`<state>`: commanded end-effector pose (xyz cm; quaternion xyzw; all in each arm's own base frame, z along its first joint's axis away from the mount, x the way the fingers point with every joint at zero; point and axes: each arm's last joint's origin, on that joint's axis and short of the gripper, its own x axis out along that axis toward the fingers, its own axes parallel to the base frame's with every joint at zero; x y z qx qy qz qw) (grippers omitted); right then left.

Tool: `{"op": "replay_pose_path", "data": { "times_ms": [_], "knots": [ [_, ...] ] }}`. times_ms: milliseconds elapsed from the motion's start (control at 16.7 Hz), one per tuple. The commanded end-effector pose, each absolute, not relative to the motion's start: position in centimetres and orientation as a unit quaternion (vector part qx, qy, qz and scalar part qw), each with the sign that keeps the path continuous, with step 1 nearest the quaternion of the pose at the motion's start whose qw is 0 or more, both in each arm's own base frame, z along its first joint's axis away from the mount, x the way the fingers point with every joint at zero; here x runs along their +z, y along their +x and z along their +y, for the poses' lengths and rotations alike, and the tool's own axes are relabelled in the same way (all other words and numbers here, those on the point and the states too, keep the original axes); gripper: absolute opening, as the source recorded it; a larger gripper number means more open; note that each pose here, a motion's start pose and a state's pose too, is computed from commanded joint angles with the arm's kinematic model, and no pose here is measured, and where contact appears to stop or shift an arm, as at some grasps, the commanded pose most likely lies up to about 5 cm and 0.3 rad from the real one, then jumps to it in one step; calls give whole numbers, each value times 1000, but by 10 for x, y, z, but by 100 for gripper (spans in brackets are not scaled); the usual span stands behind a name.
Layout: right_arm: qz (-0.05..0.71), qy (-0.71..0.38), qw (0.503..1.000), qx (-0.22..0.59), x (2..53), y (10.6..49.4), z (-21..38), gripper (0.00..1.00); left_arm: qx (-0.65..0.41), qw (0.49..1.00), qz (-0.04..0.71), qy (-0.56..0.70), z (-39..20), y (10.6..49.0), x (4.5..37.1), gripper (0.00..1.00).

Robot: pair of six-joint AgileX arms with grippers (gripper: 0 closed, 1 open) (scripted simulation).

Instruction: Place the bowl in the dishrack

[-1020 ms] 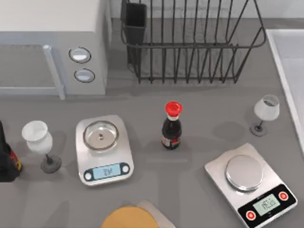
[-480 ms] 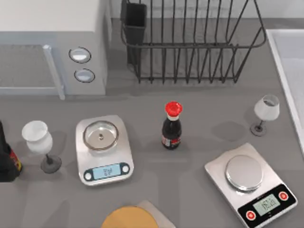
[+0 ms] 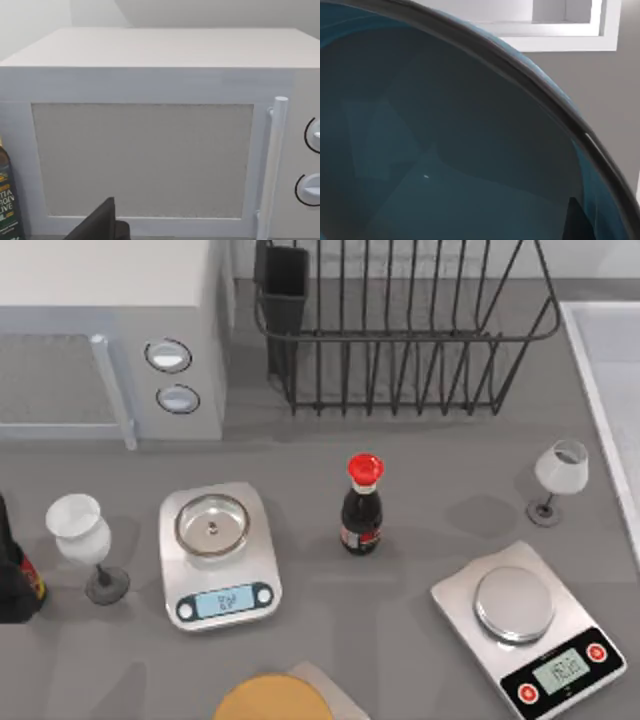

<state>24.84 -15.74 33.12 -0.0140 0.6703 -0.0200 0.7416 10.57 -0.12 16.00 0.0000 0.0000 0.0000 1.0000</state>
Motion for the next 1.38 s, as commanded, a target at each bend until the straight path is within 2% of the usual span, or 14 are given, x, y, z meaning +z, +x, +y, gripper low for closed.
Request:
{"op": "replay_pose_path", "data": {
  "times_ms": [300,480,660,840,1020,1200,1380],
  "knots": [
    [610,-139,780,-36,337,299,-87,0,0,1000,0,0,-1,106,160,100],
    [528,-216,821,-40,345,324,-14,0,0,1000,0,0,-1,106,160,100],
    [417,-256,871,-42,355,329,64,0,0,1000,0,0,-1,106,160,100],
    [293,-249,922,-37,368,312,139,0,0,1000,0,0,-1,106,160,100],
    [178,-200,963,-26,384,278,198,0,0,1000,0,0,-1,106,160,100],
    [89,-126,988,-15,400,239,236,0,0,1000,0,0,-1,106,160,100],
    [33,-56,998,-8,411,206,255,0,0,1000,0,0,-1,106,160,100]
  ]
}}
